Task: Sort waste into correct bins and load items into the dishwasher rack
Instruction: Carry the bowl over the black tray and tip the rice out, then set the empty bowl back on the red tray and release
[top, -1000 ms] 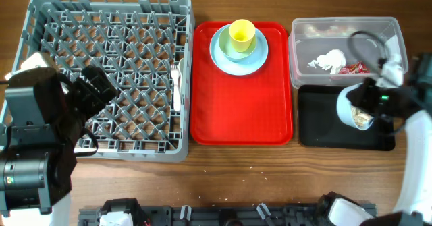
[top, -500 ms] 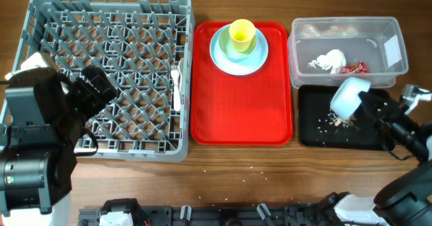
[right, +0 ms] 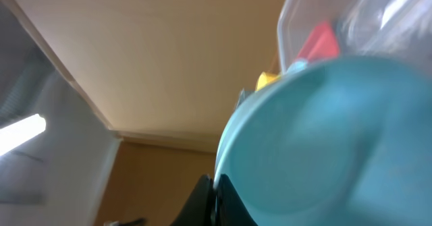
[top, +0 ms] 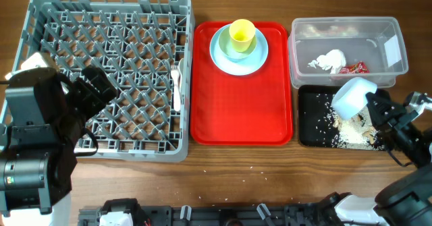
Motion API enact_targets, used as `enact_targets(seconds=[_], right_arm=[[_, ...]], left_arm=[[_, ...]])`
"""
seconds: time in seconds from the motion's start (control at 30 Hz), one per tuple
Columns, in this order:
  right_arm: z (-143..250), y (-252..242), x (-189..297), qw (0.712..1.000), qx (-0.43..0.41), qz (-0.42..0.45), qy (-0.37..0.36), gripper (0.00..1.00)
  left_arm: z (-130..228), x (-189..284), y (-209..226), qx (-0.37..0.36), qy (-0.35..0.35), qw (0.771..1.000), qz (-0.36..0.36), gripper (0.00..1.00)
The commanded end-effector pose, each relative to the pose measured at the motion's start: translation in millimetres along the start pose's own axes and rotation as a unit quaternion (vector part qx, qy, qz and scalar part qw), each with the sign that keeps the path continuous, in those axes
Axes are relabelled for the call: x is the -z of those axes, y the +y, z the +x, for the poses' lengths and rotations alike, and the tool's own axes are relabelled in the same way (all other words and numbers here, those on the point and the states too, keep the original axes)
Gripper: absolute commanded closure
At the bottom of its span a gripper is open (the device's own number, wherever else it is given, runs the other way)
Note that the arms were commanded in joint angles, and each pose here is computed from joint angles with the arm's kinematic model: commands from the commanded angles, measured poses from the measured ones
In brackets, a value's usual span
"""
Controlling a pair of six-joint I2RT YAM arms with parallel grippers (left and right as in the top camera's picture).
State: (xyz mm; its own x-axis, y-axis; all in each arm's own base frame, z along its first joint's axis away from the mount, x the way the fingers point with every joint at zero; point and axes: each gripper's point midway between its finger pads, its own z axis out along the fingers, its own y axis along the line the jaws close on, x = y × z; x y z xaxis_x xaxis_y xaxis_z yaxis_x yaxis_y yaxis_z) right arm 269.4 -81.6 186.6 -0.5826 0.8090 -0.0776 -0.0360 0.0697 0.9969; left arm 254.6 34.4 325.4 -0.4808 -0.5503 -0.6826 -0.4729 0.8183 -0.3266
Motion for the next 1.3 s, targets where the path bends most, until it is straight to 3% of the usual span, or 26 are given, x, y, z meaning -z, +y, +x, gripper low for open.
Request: enact_targets(seconds=[0.0, 0.1, 0.23, 0.3, 0.4, 0.47, 0.53, 0.6, 0.73, 0.9, 1.07, 1.17, 1.2, 1.23, 1.27], right_arm=[[-3.3, 6.0, 0.6, 1.0, -0.011, -0.022, -0.009, 0.96], [-4.6, 9.2, -0.6, 0.999, -0.014, -0.029, -0.007, 0.96], [-5.6, 10.1, -0.8, 0.993, -0.115, -0.031, -0.004, 0.96], [-10.1, 18.9, -1.8, 0.995, -0.096, -0.028, 0.0, 0.96], [-17.9, 20.2, -16.5, 0.986, -0.012, 0.159, 0.041, 0.95], [-17.2, 31.1, -26.6, 0.952, 0.063, 0.297, 0.052, 0.95], [4.2, 60.6, -55.2, 0.919, 0.152, 0.356, 0.075, 0.95], [54.3, 75.0, -96.6, 0.886, 0.234, 0.381, 0.123, 0.95], [163.9, 40.1, -146.6, 0.792, 0.349, 0.451, 0.218, 0.96], [264.4, -22.6, -190.3, 0.714, 0.417, 0.457, 0.326, 0.95], [282.8, -84.3, -193.2, 0.666, 0.401, 0.504, 0.378, 0.96], [286.2, -68.2, -198.4, 0.665, 0.421, 0.463, 0.409, 0.76], [282.0, -57.4, -201.0, 0.671, 0.429, 0.451, 0.402, 0.59], [275.5, -47.8, -201.4, 0.681, 0.429, 0.446, 0.391, 0.48], [270.2, -41.1, -199.1, 0.686, 0.428, 0.445, 0.385, 0.48]], left_arm=[[-2.1, 1.7, 0.1, 0.008, -0.004, 1.0, 0.001, 0.0], [-2.1, 1.7, 0.1, 0.008, -0.004, 1.0, 0.001, 0.0], [-2.1, 1.7, 0.1, 0.008, -0.004, 1.0, 0.001, 0.0], [-2.1, 1.7, 0.1, 0.008, -0.004, 1.0, 0.001, 0.0], [-2.1, 1.7, 0.1, 0.008, -0.004, 1.0, 0.001, 0.0], [-2.1, 1.7, 0.1, 0.008, -0.004, 1.0, 0.001, 0.0], [-2.1, 1.7, 0.1, 0.008, -0.004, 1.0, 0.001, 0.0], [-2.2, 1.7, 0.0, 0.008, -0.004, 1.0, 0.001, 0.0], [-2.1, 1.7, 0.1, 0.008, -0.004, 1.0, 0.001, 0.0], [-2.1, 1.7, 0.1, 0.008, -0.004, 1.0, 0.001, 0.0], [-2.1, 1.7, 0.1, 0.008, -0.004, 1.0, 0.001, 0.0], [-2.1, 1.7, 0.1, 0.008, -0.004, 1.0, 0.001, 0.0], [-2.1, 1.7, 0.1, 0.008, -0.004, 1.0, 0.001, 0.0], [-2.2, 1.7, 0.0, 0.008, -0.004, 1.0, 0.001, 0.0], [-2.1, 1.7, 0.1, 0.008, -0.004, 1.0, 0.001, 0.0]])
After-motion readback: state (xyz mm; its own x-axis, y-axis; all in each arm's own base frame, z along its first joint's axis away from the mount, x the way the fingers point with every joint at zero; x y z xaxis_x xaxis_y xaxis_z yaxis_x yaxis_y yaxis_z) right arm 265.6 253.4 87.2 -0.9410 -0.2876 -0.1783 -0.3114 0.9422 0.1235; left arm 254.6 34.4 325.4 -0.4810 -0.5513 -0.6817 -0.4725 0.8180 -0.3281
